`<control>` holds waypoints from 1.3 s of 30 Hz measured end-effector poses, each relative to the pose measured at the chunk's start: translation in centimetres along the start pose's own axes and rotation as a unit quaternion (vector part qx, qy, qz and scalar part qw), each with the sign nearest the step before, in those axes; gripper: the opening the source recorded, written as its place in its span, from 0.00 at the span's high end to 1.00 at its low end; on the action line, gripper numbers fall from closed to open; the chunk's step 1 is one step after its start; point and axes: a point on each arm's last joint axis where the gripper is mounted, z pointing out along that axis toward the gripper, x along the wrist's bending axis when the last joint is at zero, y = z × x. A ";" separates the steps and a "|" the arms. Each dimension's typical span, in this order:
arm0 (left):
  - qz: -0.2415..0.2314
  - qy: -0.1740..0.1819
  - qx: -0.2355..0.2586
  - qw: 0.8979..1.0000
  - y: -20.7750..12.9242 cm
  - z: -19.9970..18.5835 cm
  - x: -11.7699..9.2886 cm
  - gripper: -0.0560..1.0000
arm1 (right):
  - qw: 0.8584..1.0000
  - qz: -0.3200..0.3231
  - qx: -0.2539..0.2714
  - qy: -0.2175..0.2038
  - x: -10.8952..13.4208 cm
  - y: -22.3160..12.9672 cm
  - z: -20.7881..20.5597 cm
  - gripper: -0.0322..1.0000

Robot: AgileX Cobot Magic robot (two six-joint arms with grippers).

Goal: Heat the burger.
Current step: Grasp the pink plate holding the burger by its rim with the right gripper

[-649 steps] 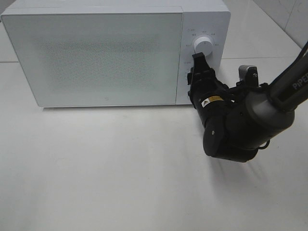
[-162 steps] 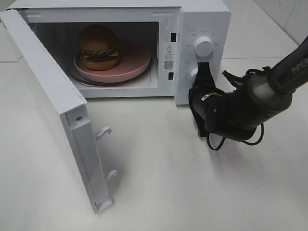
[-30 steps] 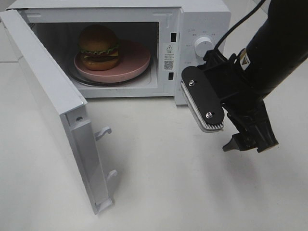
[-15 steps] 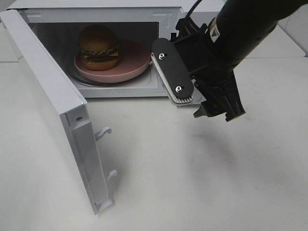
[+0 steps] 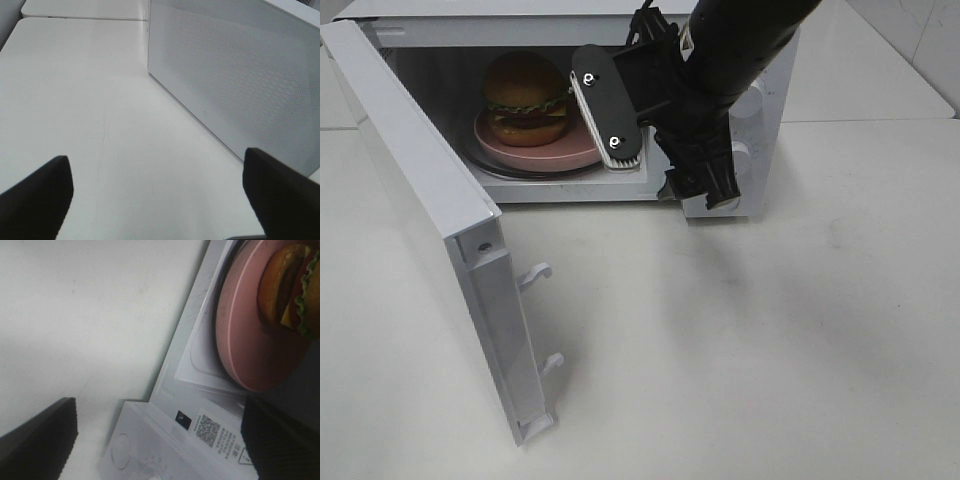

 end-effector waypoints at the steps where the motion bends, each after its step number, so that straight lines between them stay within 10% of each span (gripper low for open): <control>1: 0.000 0.000 0.000 1.000 0.0 0.0 0.0 0.15 | 1.000 0.000 -0.002 -0.004 -0.2 0.1 0.3 0.14; 39: 0.000 0.000 0.000 1.000 0.0 0.0 0.0 0.15 | 0.999 0.042 -0.015 -0.026 -5.0 3.1 13.2 0.18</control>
